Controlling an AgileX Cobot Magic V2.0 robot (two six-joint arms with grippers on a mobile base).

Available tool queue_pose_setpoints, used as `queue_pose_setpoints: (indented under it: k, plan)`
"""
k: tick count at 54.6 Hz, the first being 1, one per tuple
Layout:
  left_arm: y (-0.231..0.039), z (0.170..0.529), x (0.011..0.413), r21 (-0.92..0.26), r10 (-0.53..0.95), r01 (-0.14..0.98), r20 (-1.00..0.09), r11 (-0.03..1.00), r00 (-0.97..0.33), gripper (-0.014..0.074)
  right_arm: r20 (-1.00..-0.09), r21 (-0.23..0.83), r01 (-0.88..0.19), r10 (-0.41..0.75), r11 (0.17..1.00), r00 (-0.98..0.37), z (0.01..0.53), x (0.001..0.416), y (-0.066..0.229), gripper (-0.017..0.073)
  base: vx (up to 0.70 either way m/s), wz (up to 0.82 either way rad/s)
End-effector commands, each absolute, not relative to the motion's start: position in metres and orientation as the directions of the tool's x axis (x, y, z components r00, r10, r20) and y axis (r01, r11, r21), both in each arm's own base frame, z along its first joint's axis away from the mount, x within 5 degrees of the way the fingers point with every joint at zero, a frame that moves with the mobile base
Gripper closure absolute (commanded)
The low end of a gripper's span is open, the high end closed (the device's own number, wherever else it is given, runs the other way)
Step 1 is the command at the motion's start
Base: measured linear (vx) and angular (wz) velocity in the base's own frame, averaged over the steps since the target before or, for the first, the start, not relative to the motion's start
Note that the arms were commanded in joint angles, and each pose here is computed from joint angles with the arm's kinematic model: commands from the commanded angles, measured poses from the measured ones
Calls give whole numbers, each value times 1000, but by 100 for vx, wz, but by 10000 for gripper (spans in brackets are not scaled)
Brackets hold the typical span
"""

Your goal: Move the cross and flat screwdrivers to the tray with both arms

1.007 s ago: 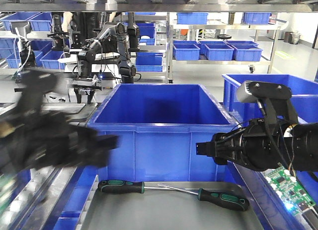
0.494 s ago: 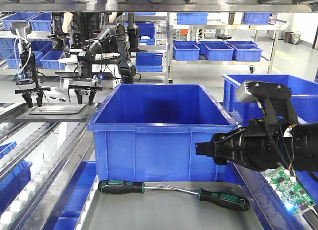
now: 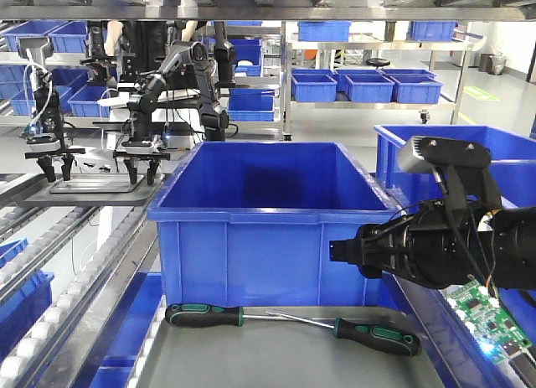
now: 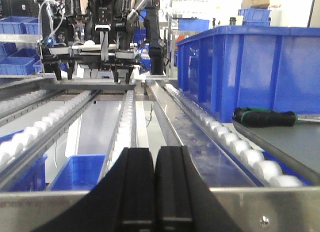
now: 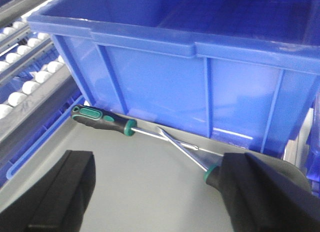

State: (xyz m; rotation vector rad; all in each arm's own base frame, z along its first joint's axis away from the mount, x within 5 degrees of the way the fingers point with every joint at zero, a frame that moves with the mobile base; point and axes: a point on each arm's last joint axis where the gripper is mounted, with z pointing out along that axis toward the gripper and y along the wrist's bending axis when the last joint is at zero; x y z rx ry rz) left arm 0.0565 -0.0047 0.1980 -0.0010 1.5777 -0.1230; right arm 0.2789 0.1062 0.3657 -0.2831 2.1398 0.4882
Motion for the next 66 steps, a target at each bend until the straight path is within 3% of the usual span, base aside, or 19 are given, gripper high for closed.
queue_pose_setpoints:
  k: [1, 32, 42, 50, 59, 66]
  plan:
    - [-4, 212, 57, -87, -92, 77, -994, 993, 65, 601, -882, 236, -375, 36, 896, -469, 390, 276, 103, -24, 0, 0]
    - [-4, 211, 57, -87, -92, 77, -994, 993, 54, 599, -882, 236, -375, 35, 896, -471, 390, 276, 103, -24, 0, 0]
    - [-4, 211, 57, -87, -92, 77, -994, 993, 54, 599, -861, 177, -396, -54, 901, -506, 385, 272, 101, -5, 0, 0]
    - [-4, 211, 57, -87, -92, 77, -994, 993, 54, 599, -873, 172, -323, -8, 930, -488, 382, 242, 85, 95, 0, 0]
    - [-4, 211, 57, -87, -92, 77, -994, 993, 54, 599, -947, 130, -250, 45, 959, -319, 362, 185, 54, 267, 0, 0]
    - [-4, 211, 57, -87, -92, 77, -994, 993, 54, 599, -970, 157, -120, 130, 980, -204, 333, 141, 21, 431, 0, 0]
